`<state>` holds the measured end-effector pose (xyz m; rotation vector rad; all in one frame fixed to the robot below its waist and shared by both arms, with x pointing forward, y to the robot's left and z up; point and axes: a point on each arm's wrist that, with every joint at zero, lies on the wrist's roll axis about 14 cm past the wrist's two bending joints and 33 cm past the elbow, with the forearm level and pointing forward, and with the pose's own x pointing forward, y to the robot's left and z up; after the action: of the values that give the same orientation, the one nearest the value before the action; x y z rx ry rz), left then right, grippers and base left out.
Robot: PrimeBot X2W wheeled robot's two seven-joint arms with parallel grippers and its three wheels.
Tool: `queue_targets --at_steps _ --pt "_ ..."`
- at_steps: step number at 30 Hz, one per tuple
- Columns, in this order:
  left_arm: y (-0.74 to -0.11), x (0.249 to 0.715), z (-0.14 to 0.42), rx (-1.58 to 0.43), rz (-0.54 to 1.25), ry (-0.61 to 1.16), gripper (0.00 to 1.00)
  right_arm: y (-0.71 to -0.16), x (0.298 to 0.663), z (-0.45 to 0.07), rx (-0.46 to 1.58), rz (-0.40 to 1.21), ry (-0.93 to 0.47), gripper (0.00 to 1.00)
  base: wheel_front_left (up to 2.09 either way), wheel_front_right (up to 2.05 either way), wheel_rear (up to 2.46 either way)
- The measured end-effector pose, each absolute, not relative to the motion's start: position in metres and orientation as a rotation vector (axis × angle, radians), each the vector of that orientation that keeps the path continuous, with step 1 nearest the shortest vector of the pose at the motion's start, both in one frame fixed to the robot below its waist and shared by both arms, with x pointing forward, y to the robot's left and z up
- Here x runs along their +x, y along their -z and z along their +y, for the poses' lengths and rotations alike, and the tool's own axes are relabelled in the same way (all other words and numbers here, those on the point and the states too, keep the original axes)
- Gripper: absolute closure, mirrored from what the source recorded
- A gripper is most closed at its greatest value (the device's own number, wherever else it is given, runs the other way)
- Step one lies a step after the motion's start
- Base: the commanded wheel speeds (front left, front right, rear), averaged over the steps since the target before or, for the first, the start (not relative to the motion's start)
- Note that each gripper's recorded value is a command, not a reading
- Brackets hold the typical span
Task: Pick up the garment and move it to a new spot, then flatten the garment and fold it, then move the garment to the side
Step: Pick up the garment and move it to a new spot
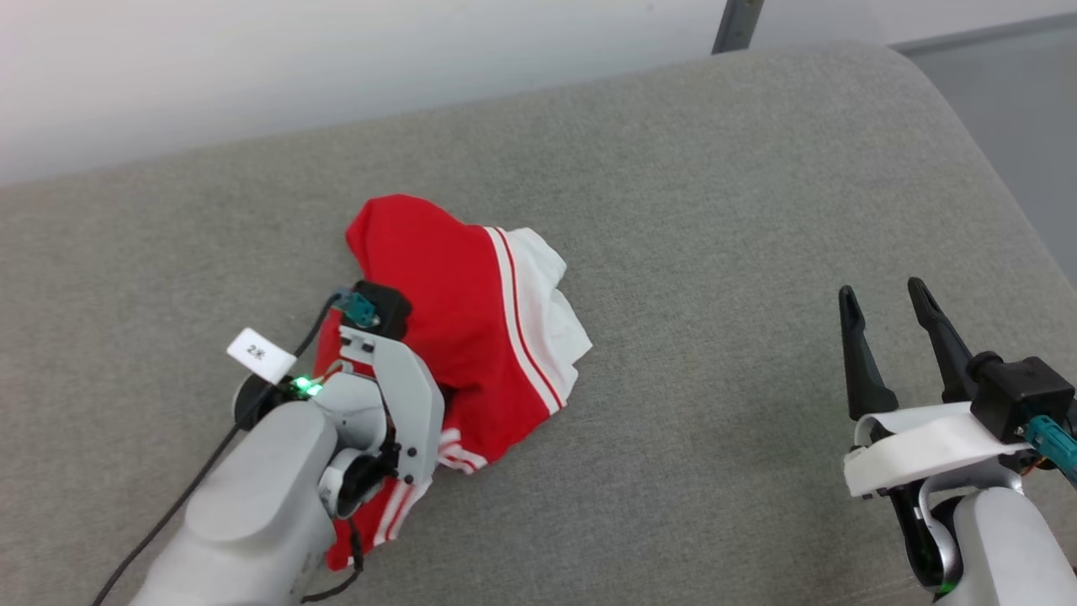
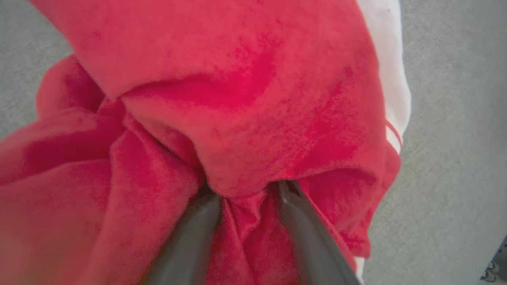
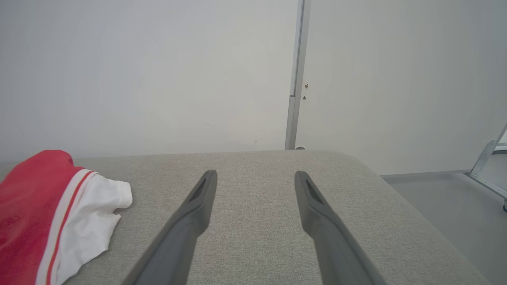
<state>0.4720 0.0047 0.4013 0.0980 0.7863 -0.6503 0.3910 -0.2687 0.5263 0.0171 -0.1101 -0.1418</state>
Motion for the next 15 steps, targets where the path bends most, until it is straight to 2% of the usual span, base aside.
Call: queue_targets --at_steps 9,15 --pt "-0.464 0.484 0.017 0.020 0.589 0.644 0.00 -0.531 0.388 -0.262 0.006 -0.122 0.104 0.00 0.00 0.00 0.00" --pt "-0.506 0.487 0.064 -0.011 0.423 0.539 0.00 -0.535 0.394 -0.244 0.006 -0.137 0.044 0.00 0.00 0.00 0.00"
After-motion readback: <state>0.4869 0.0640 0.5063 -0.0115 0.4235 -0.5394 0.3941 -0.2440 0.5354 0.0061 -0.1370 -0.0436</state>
